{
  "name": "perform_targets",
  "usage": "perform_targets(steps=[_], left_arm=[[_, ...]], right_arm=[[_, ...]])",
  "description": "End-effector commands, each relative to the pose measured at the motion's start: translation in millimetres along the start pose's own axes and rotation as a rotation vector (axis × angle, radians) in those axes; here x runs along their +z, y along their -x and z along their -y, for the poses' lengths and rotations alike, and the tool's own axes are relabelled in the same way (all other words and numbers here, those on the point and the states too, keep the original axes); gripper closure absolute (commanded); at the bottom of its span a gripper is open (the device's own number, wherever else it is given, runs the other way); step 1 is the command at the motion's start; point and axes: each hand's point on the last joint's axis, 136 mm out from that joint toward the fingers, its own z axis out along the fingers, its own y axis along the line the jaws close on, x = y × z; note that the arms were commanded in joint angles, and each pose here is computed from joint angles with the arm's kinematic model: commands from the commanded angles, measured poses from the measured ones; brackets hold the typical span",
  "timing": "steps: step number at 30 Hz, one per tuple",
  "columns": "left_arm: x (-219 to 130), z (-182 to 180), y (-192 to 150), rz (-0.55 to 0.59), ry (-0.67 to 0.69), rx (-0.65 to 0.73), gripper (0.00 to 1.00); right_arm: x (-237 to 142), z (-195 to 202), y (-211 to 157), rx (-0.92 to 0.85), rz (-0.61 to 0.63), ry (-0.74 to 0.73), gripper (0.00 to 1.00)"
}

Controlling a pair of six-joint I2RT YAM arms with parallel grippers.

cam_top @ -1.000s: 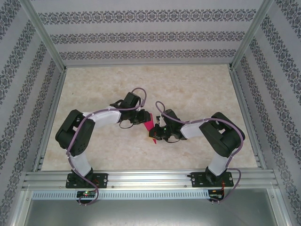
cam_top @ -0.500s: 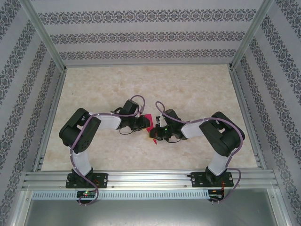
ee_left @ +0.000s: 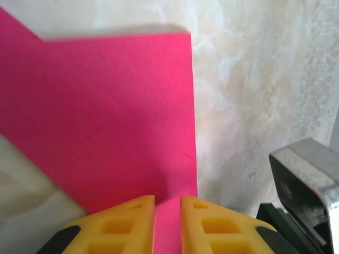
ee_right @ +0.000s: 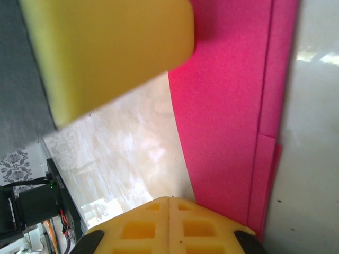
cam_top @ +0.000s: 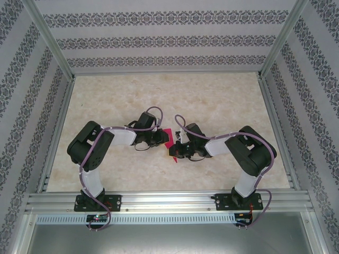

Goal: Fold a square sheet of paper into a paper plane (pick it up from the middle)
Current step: Fold the wing for the fifth time at the center of the table.

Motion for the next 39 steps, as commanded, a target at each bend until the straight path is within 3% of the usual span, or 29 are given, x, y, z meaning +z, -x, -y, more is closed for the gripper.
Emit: perform_targets(steps=[1, 22, 32, 39], left_arm=[[-5, -21, 37, 0.109, 0.083, 0.019, 0.78], [-17, -42, 69, 0.140, 0.119, 0.016, 0.77], [-44, 3, 76, 0.162, 0.024, 0.065, 0.73], [-49, 33, 51, 0.142, -0.015, 0.103, 0.72]], right_arm=[[-5, 60, -63, 0.153, -0.177, -0.180, 1.00], [-9, 61, -68, 0.157, -0.180, -0.165, 1.00], [-5, 54, -53, 0.164, -0.148, -0.146, 1.00], [-3, 53, -44, 0.170, -0.120, -0.150, 1.00]])
